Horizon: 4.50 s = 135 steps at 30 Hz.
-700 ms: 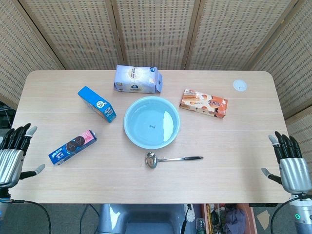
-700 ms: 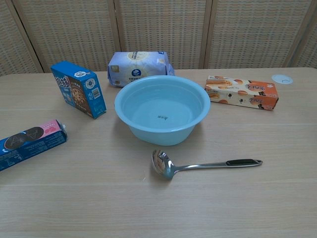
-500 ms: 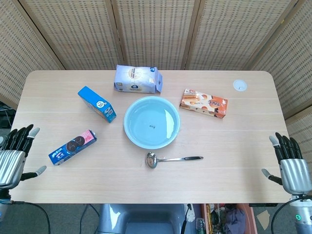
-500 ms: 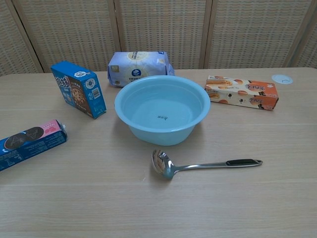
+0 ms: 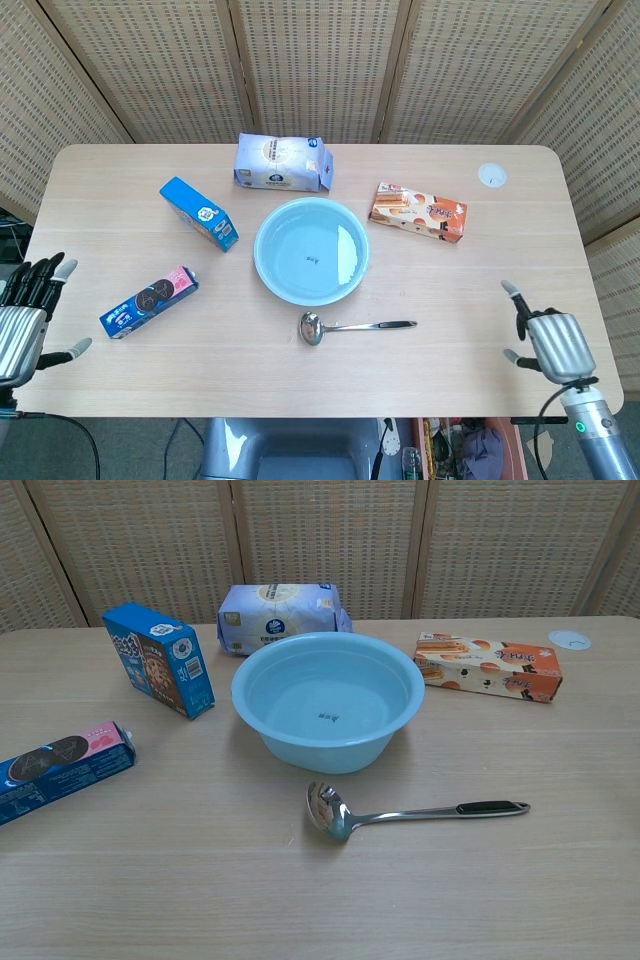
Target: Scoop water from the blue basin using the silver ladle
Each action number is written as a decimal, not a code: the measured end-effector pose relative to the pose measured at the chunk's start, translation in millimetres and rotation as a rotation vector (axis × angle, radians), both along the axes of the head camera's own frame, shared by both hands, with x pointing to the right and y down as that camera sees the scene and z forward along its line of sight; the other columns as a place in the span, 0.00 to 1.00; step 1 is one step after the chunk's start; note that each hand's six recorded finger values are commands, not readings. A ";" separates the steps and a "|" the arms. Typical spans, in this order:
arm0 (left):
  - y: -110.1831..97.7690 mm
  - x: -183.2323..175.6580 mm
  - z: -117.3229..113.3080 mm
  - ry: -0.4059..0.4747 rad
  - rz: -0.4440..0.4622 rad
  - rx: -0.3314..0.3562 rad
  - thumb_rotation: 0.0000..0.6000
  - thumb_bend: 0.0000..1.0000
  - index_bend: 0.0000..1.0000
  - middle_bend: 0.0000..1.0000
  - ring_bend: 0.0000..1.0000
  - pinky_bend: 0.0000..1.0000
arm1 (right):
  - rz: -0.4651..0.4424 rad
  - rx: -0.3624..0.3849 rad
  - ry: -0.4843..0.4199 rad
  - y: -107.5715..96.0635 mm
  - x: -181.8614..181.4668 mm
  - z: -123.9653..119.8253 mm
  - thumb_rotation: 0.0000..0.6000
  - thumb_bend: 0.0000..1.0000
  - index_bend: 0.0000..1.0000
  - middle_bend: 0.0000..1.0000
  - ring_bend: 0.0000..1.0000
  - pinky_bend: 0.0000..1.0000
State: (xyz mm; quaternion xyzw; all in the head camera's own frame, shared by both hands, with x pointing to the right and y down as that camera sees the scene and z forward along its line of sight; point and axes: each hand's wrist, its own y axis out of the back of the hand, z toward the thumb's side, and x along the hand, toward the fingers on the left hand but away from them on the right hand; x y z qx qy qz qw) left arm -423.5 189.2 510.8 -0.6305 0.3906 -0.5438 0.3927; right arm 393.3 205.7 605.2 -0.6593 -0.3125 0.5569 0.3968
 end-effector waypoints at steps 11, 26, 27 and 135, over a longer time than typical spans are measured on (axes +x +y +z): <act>0.0 -0.5 2.7 0.011 0.009 -0.009 1.00 0.00 0.00 0.00 0.00 0.00 | -0.029 -0.230 0.060 -10.0 -64.8 63.8 1.00 0.00 0.27 0.97 0.95 1.00; 1.1 0.8 10.5 -0.009 0.009 -0.029 1.00 0.00 0.00 0.00 0.00 0.00 | 0.006 -0.287 -0.016 -20.3 -168.1 105.7 1.00 0.25 0.42 0.99 0.97 1.00; 1.0 0.7 11.1 -0.009 0.009 -0.032 1.00 0.00 0.00 0.00 0.00 0.00 | 0.009 -0.288 -0.015 -21.3 -174.0 107.6 1.00 0.28 0.43 0.99 0.97 1.00; -11.0 1.8 35.2 -0.052 -0.019 -0.104 1.00 0.00 0.00 0.00 0.00 0.00 | 0.007 -0.134 -0.125 -52.6 -162.2 49.8 1.00 0.75 0.73 1.00 1.00 1.00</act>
